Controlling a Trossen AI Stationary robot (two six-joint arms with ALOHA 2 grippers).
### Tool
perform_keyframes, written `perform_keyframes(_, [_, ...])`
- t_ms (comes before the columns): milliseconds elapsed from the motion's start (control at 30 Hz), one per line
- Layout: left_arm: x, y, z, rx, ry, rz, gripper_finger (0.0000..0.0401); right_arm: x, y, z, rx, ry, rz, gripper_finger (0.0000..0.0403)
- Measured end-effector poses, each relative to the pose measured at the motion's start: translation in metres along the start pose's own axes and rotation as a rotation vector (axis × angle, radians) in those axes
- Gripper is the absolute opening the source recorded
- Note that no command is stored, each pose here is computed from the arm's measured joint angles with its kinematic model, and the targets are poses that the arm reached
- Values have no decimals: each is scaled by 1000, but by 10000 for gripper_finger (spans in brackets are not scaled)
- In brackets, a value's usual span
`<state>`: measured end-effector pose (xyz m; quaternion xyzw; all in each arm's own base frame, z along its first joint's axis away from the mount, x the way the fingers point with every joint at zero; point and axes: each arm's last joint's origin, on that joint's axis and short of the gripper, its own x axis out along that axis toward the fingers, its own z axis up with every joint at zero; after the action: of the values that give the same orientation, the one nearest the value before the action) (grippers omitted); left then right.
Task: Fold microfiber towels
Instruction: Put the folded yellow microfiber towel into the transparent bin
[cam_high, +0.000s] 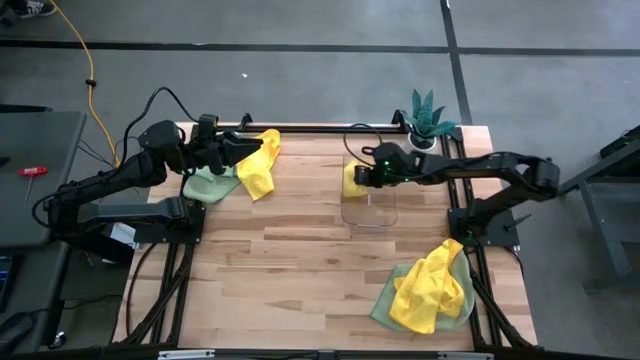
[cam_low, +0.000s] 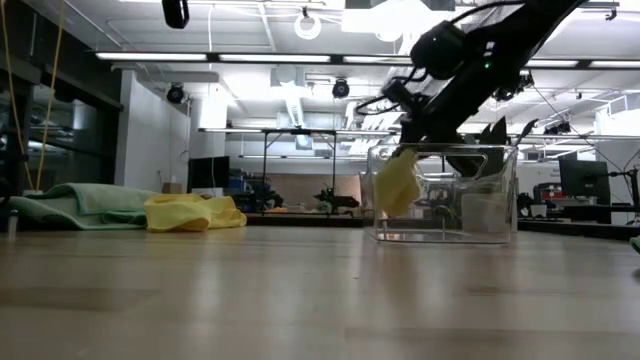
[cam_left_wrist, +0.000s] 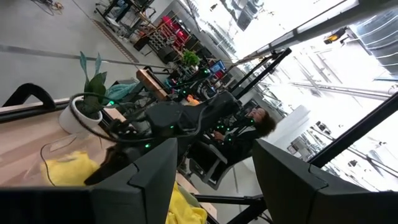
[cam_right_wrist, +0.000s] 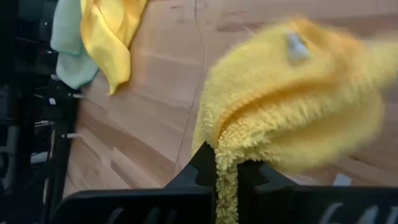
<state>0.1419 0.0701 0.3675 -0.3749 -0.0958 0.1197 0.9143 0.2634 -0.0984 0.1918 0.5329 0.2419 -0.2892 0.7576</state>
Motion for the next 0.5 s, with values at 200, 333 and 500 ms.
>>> perform_keyframes(200, [0,0,0,0,0,1,197,15,-9,1,-4,11,-46,0])
perform_keyframes(333, [0,0,0,-1,0,0,197,16,-9,2,-22,-9,-50,0])
perform_keyframes(500, [0,0,0,-4,0,0,197,15,-9,2,-23,-11,-50,7])
